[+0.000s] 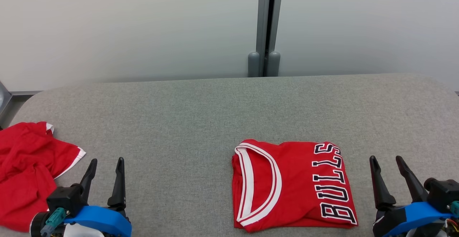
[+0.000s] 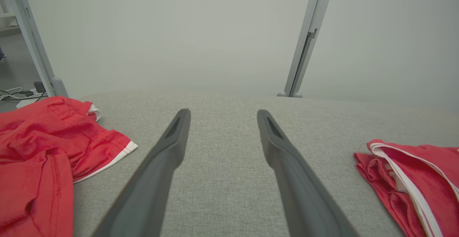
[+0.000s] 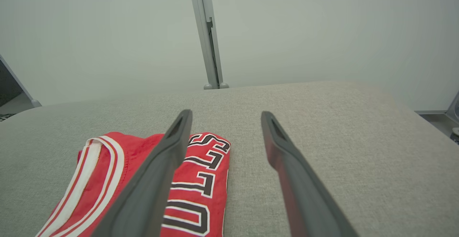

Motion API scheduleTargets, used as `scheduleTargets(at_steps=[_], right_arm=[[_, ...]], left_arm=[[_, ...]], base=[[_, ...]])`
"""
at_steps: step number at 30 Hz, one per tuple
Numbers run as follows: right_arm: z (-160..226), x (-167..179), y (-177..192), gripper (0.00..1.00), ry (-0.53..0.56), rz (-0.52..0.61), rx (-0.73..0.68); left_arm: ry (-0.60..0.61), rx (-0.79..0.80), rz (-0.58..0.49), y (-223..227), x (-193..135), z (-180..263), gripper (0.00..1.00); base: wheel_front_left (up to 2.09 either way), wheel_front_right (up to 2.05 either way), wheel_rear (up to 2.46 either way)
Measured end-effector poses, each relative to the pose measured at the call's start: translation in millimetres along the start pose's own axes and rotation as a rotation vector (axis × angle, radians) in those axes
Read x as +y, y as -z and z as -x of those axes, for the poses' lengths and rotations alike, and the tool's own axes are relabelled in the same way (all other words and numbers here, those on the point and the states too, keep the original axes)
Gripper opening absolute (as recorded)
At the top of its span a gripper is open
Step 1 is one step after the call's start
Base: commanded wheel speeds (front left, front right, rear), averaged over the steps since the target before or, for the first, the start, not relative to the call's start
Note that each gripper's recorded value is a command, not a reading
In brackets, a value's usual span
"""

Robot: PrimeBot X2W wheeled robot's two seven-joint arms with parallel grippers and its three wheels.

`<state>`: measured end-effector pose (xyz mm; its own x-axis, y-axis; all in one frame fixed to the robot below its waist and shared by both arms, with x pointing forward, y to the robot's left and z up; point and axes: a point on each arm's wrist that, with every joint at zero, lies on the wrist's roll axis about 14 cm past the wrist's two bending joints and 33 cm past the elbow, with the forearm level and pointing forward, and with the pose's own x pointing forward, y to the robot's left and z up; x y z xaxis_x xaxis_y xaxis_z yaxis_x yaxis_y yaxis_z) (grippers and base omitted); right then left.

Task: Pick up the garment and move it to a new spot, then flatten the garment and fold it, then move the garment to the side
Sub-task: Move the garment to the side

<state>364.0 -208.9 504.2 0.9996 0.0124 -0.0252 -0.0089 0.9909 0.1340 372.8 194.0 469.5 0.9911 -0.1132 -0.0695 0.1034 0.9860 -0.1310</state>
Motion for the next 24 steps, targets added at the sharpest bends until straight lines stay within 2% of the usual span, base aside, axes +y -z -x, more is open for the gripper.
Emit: scheduleTargets(at_steps=[15, 24], right_arm=[[-7.5, 11.0, 6.1, 1.00, -0.033, -0.012, 0.049], [-24.9, 20.8, 29.2, 1.00, -0.062, -0.015, 0.311]], left_arm=[[0.011, -0.006, 0.007, -1.4, -1.4, -4.8, 1.00], [0.019, -0.011, 0.004, -3.9, -2.2, -9.8, 1.00]], base=[[0.00, 0.00, 0.00], [0.00, 0.00, 0.00]])
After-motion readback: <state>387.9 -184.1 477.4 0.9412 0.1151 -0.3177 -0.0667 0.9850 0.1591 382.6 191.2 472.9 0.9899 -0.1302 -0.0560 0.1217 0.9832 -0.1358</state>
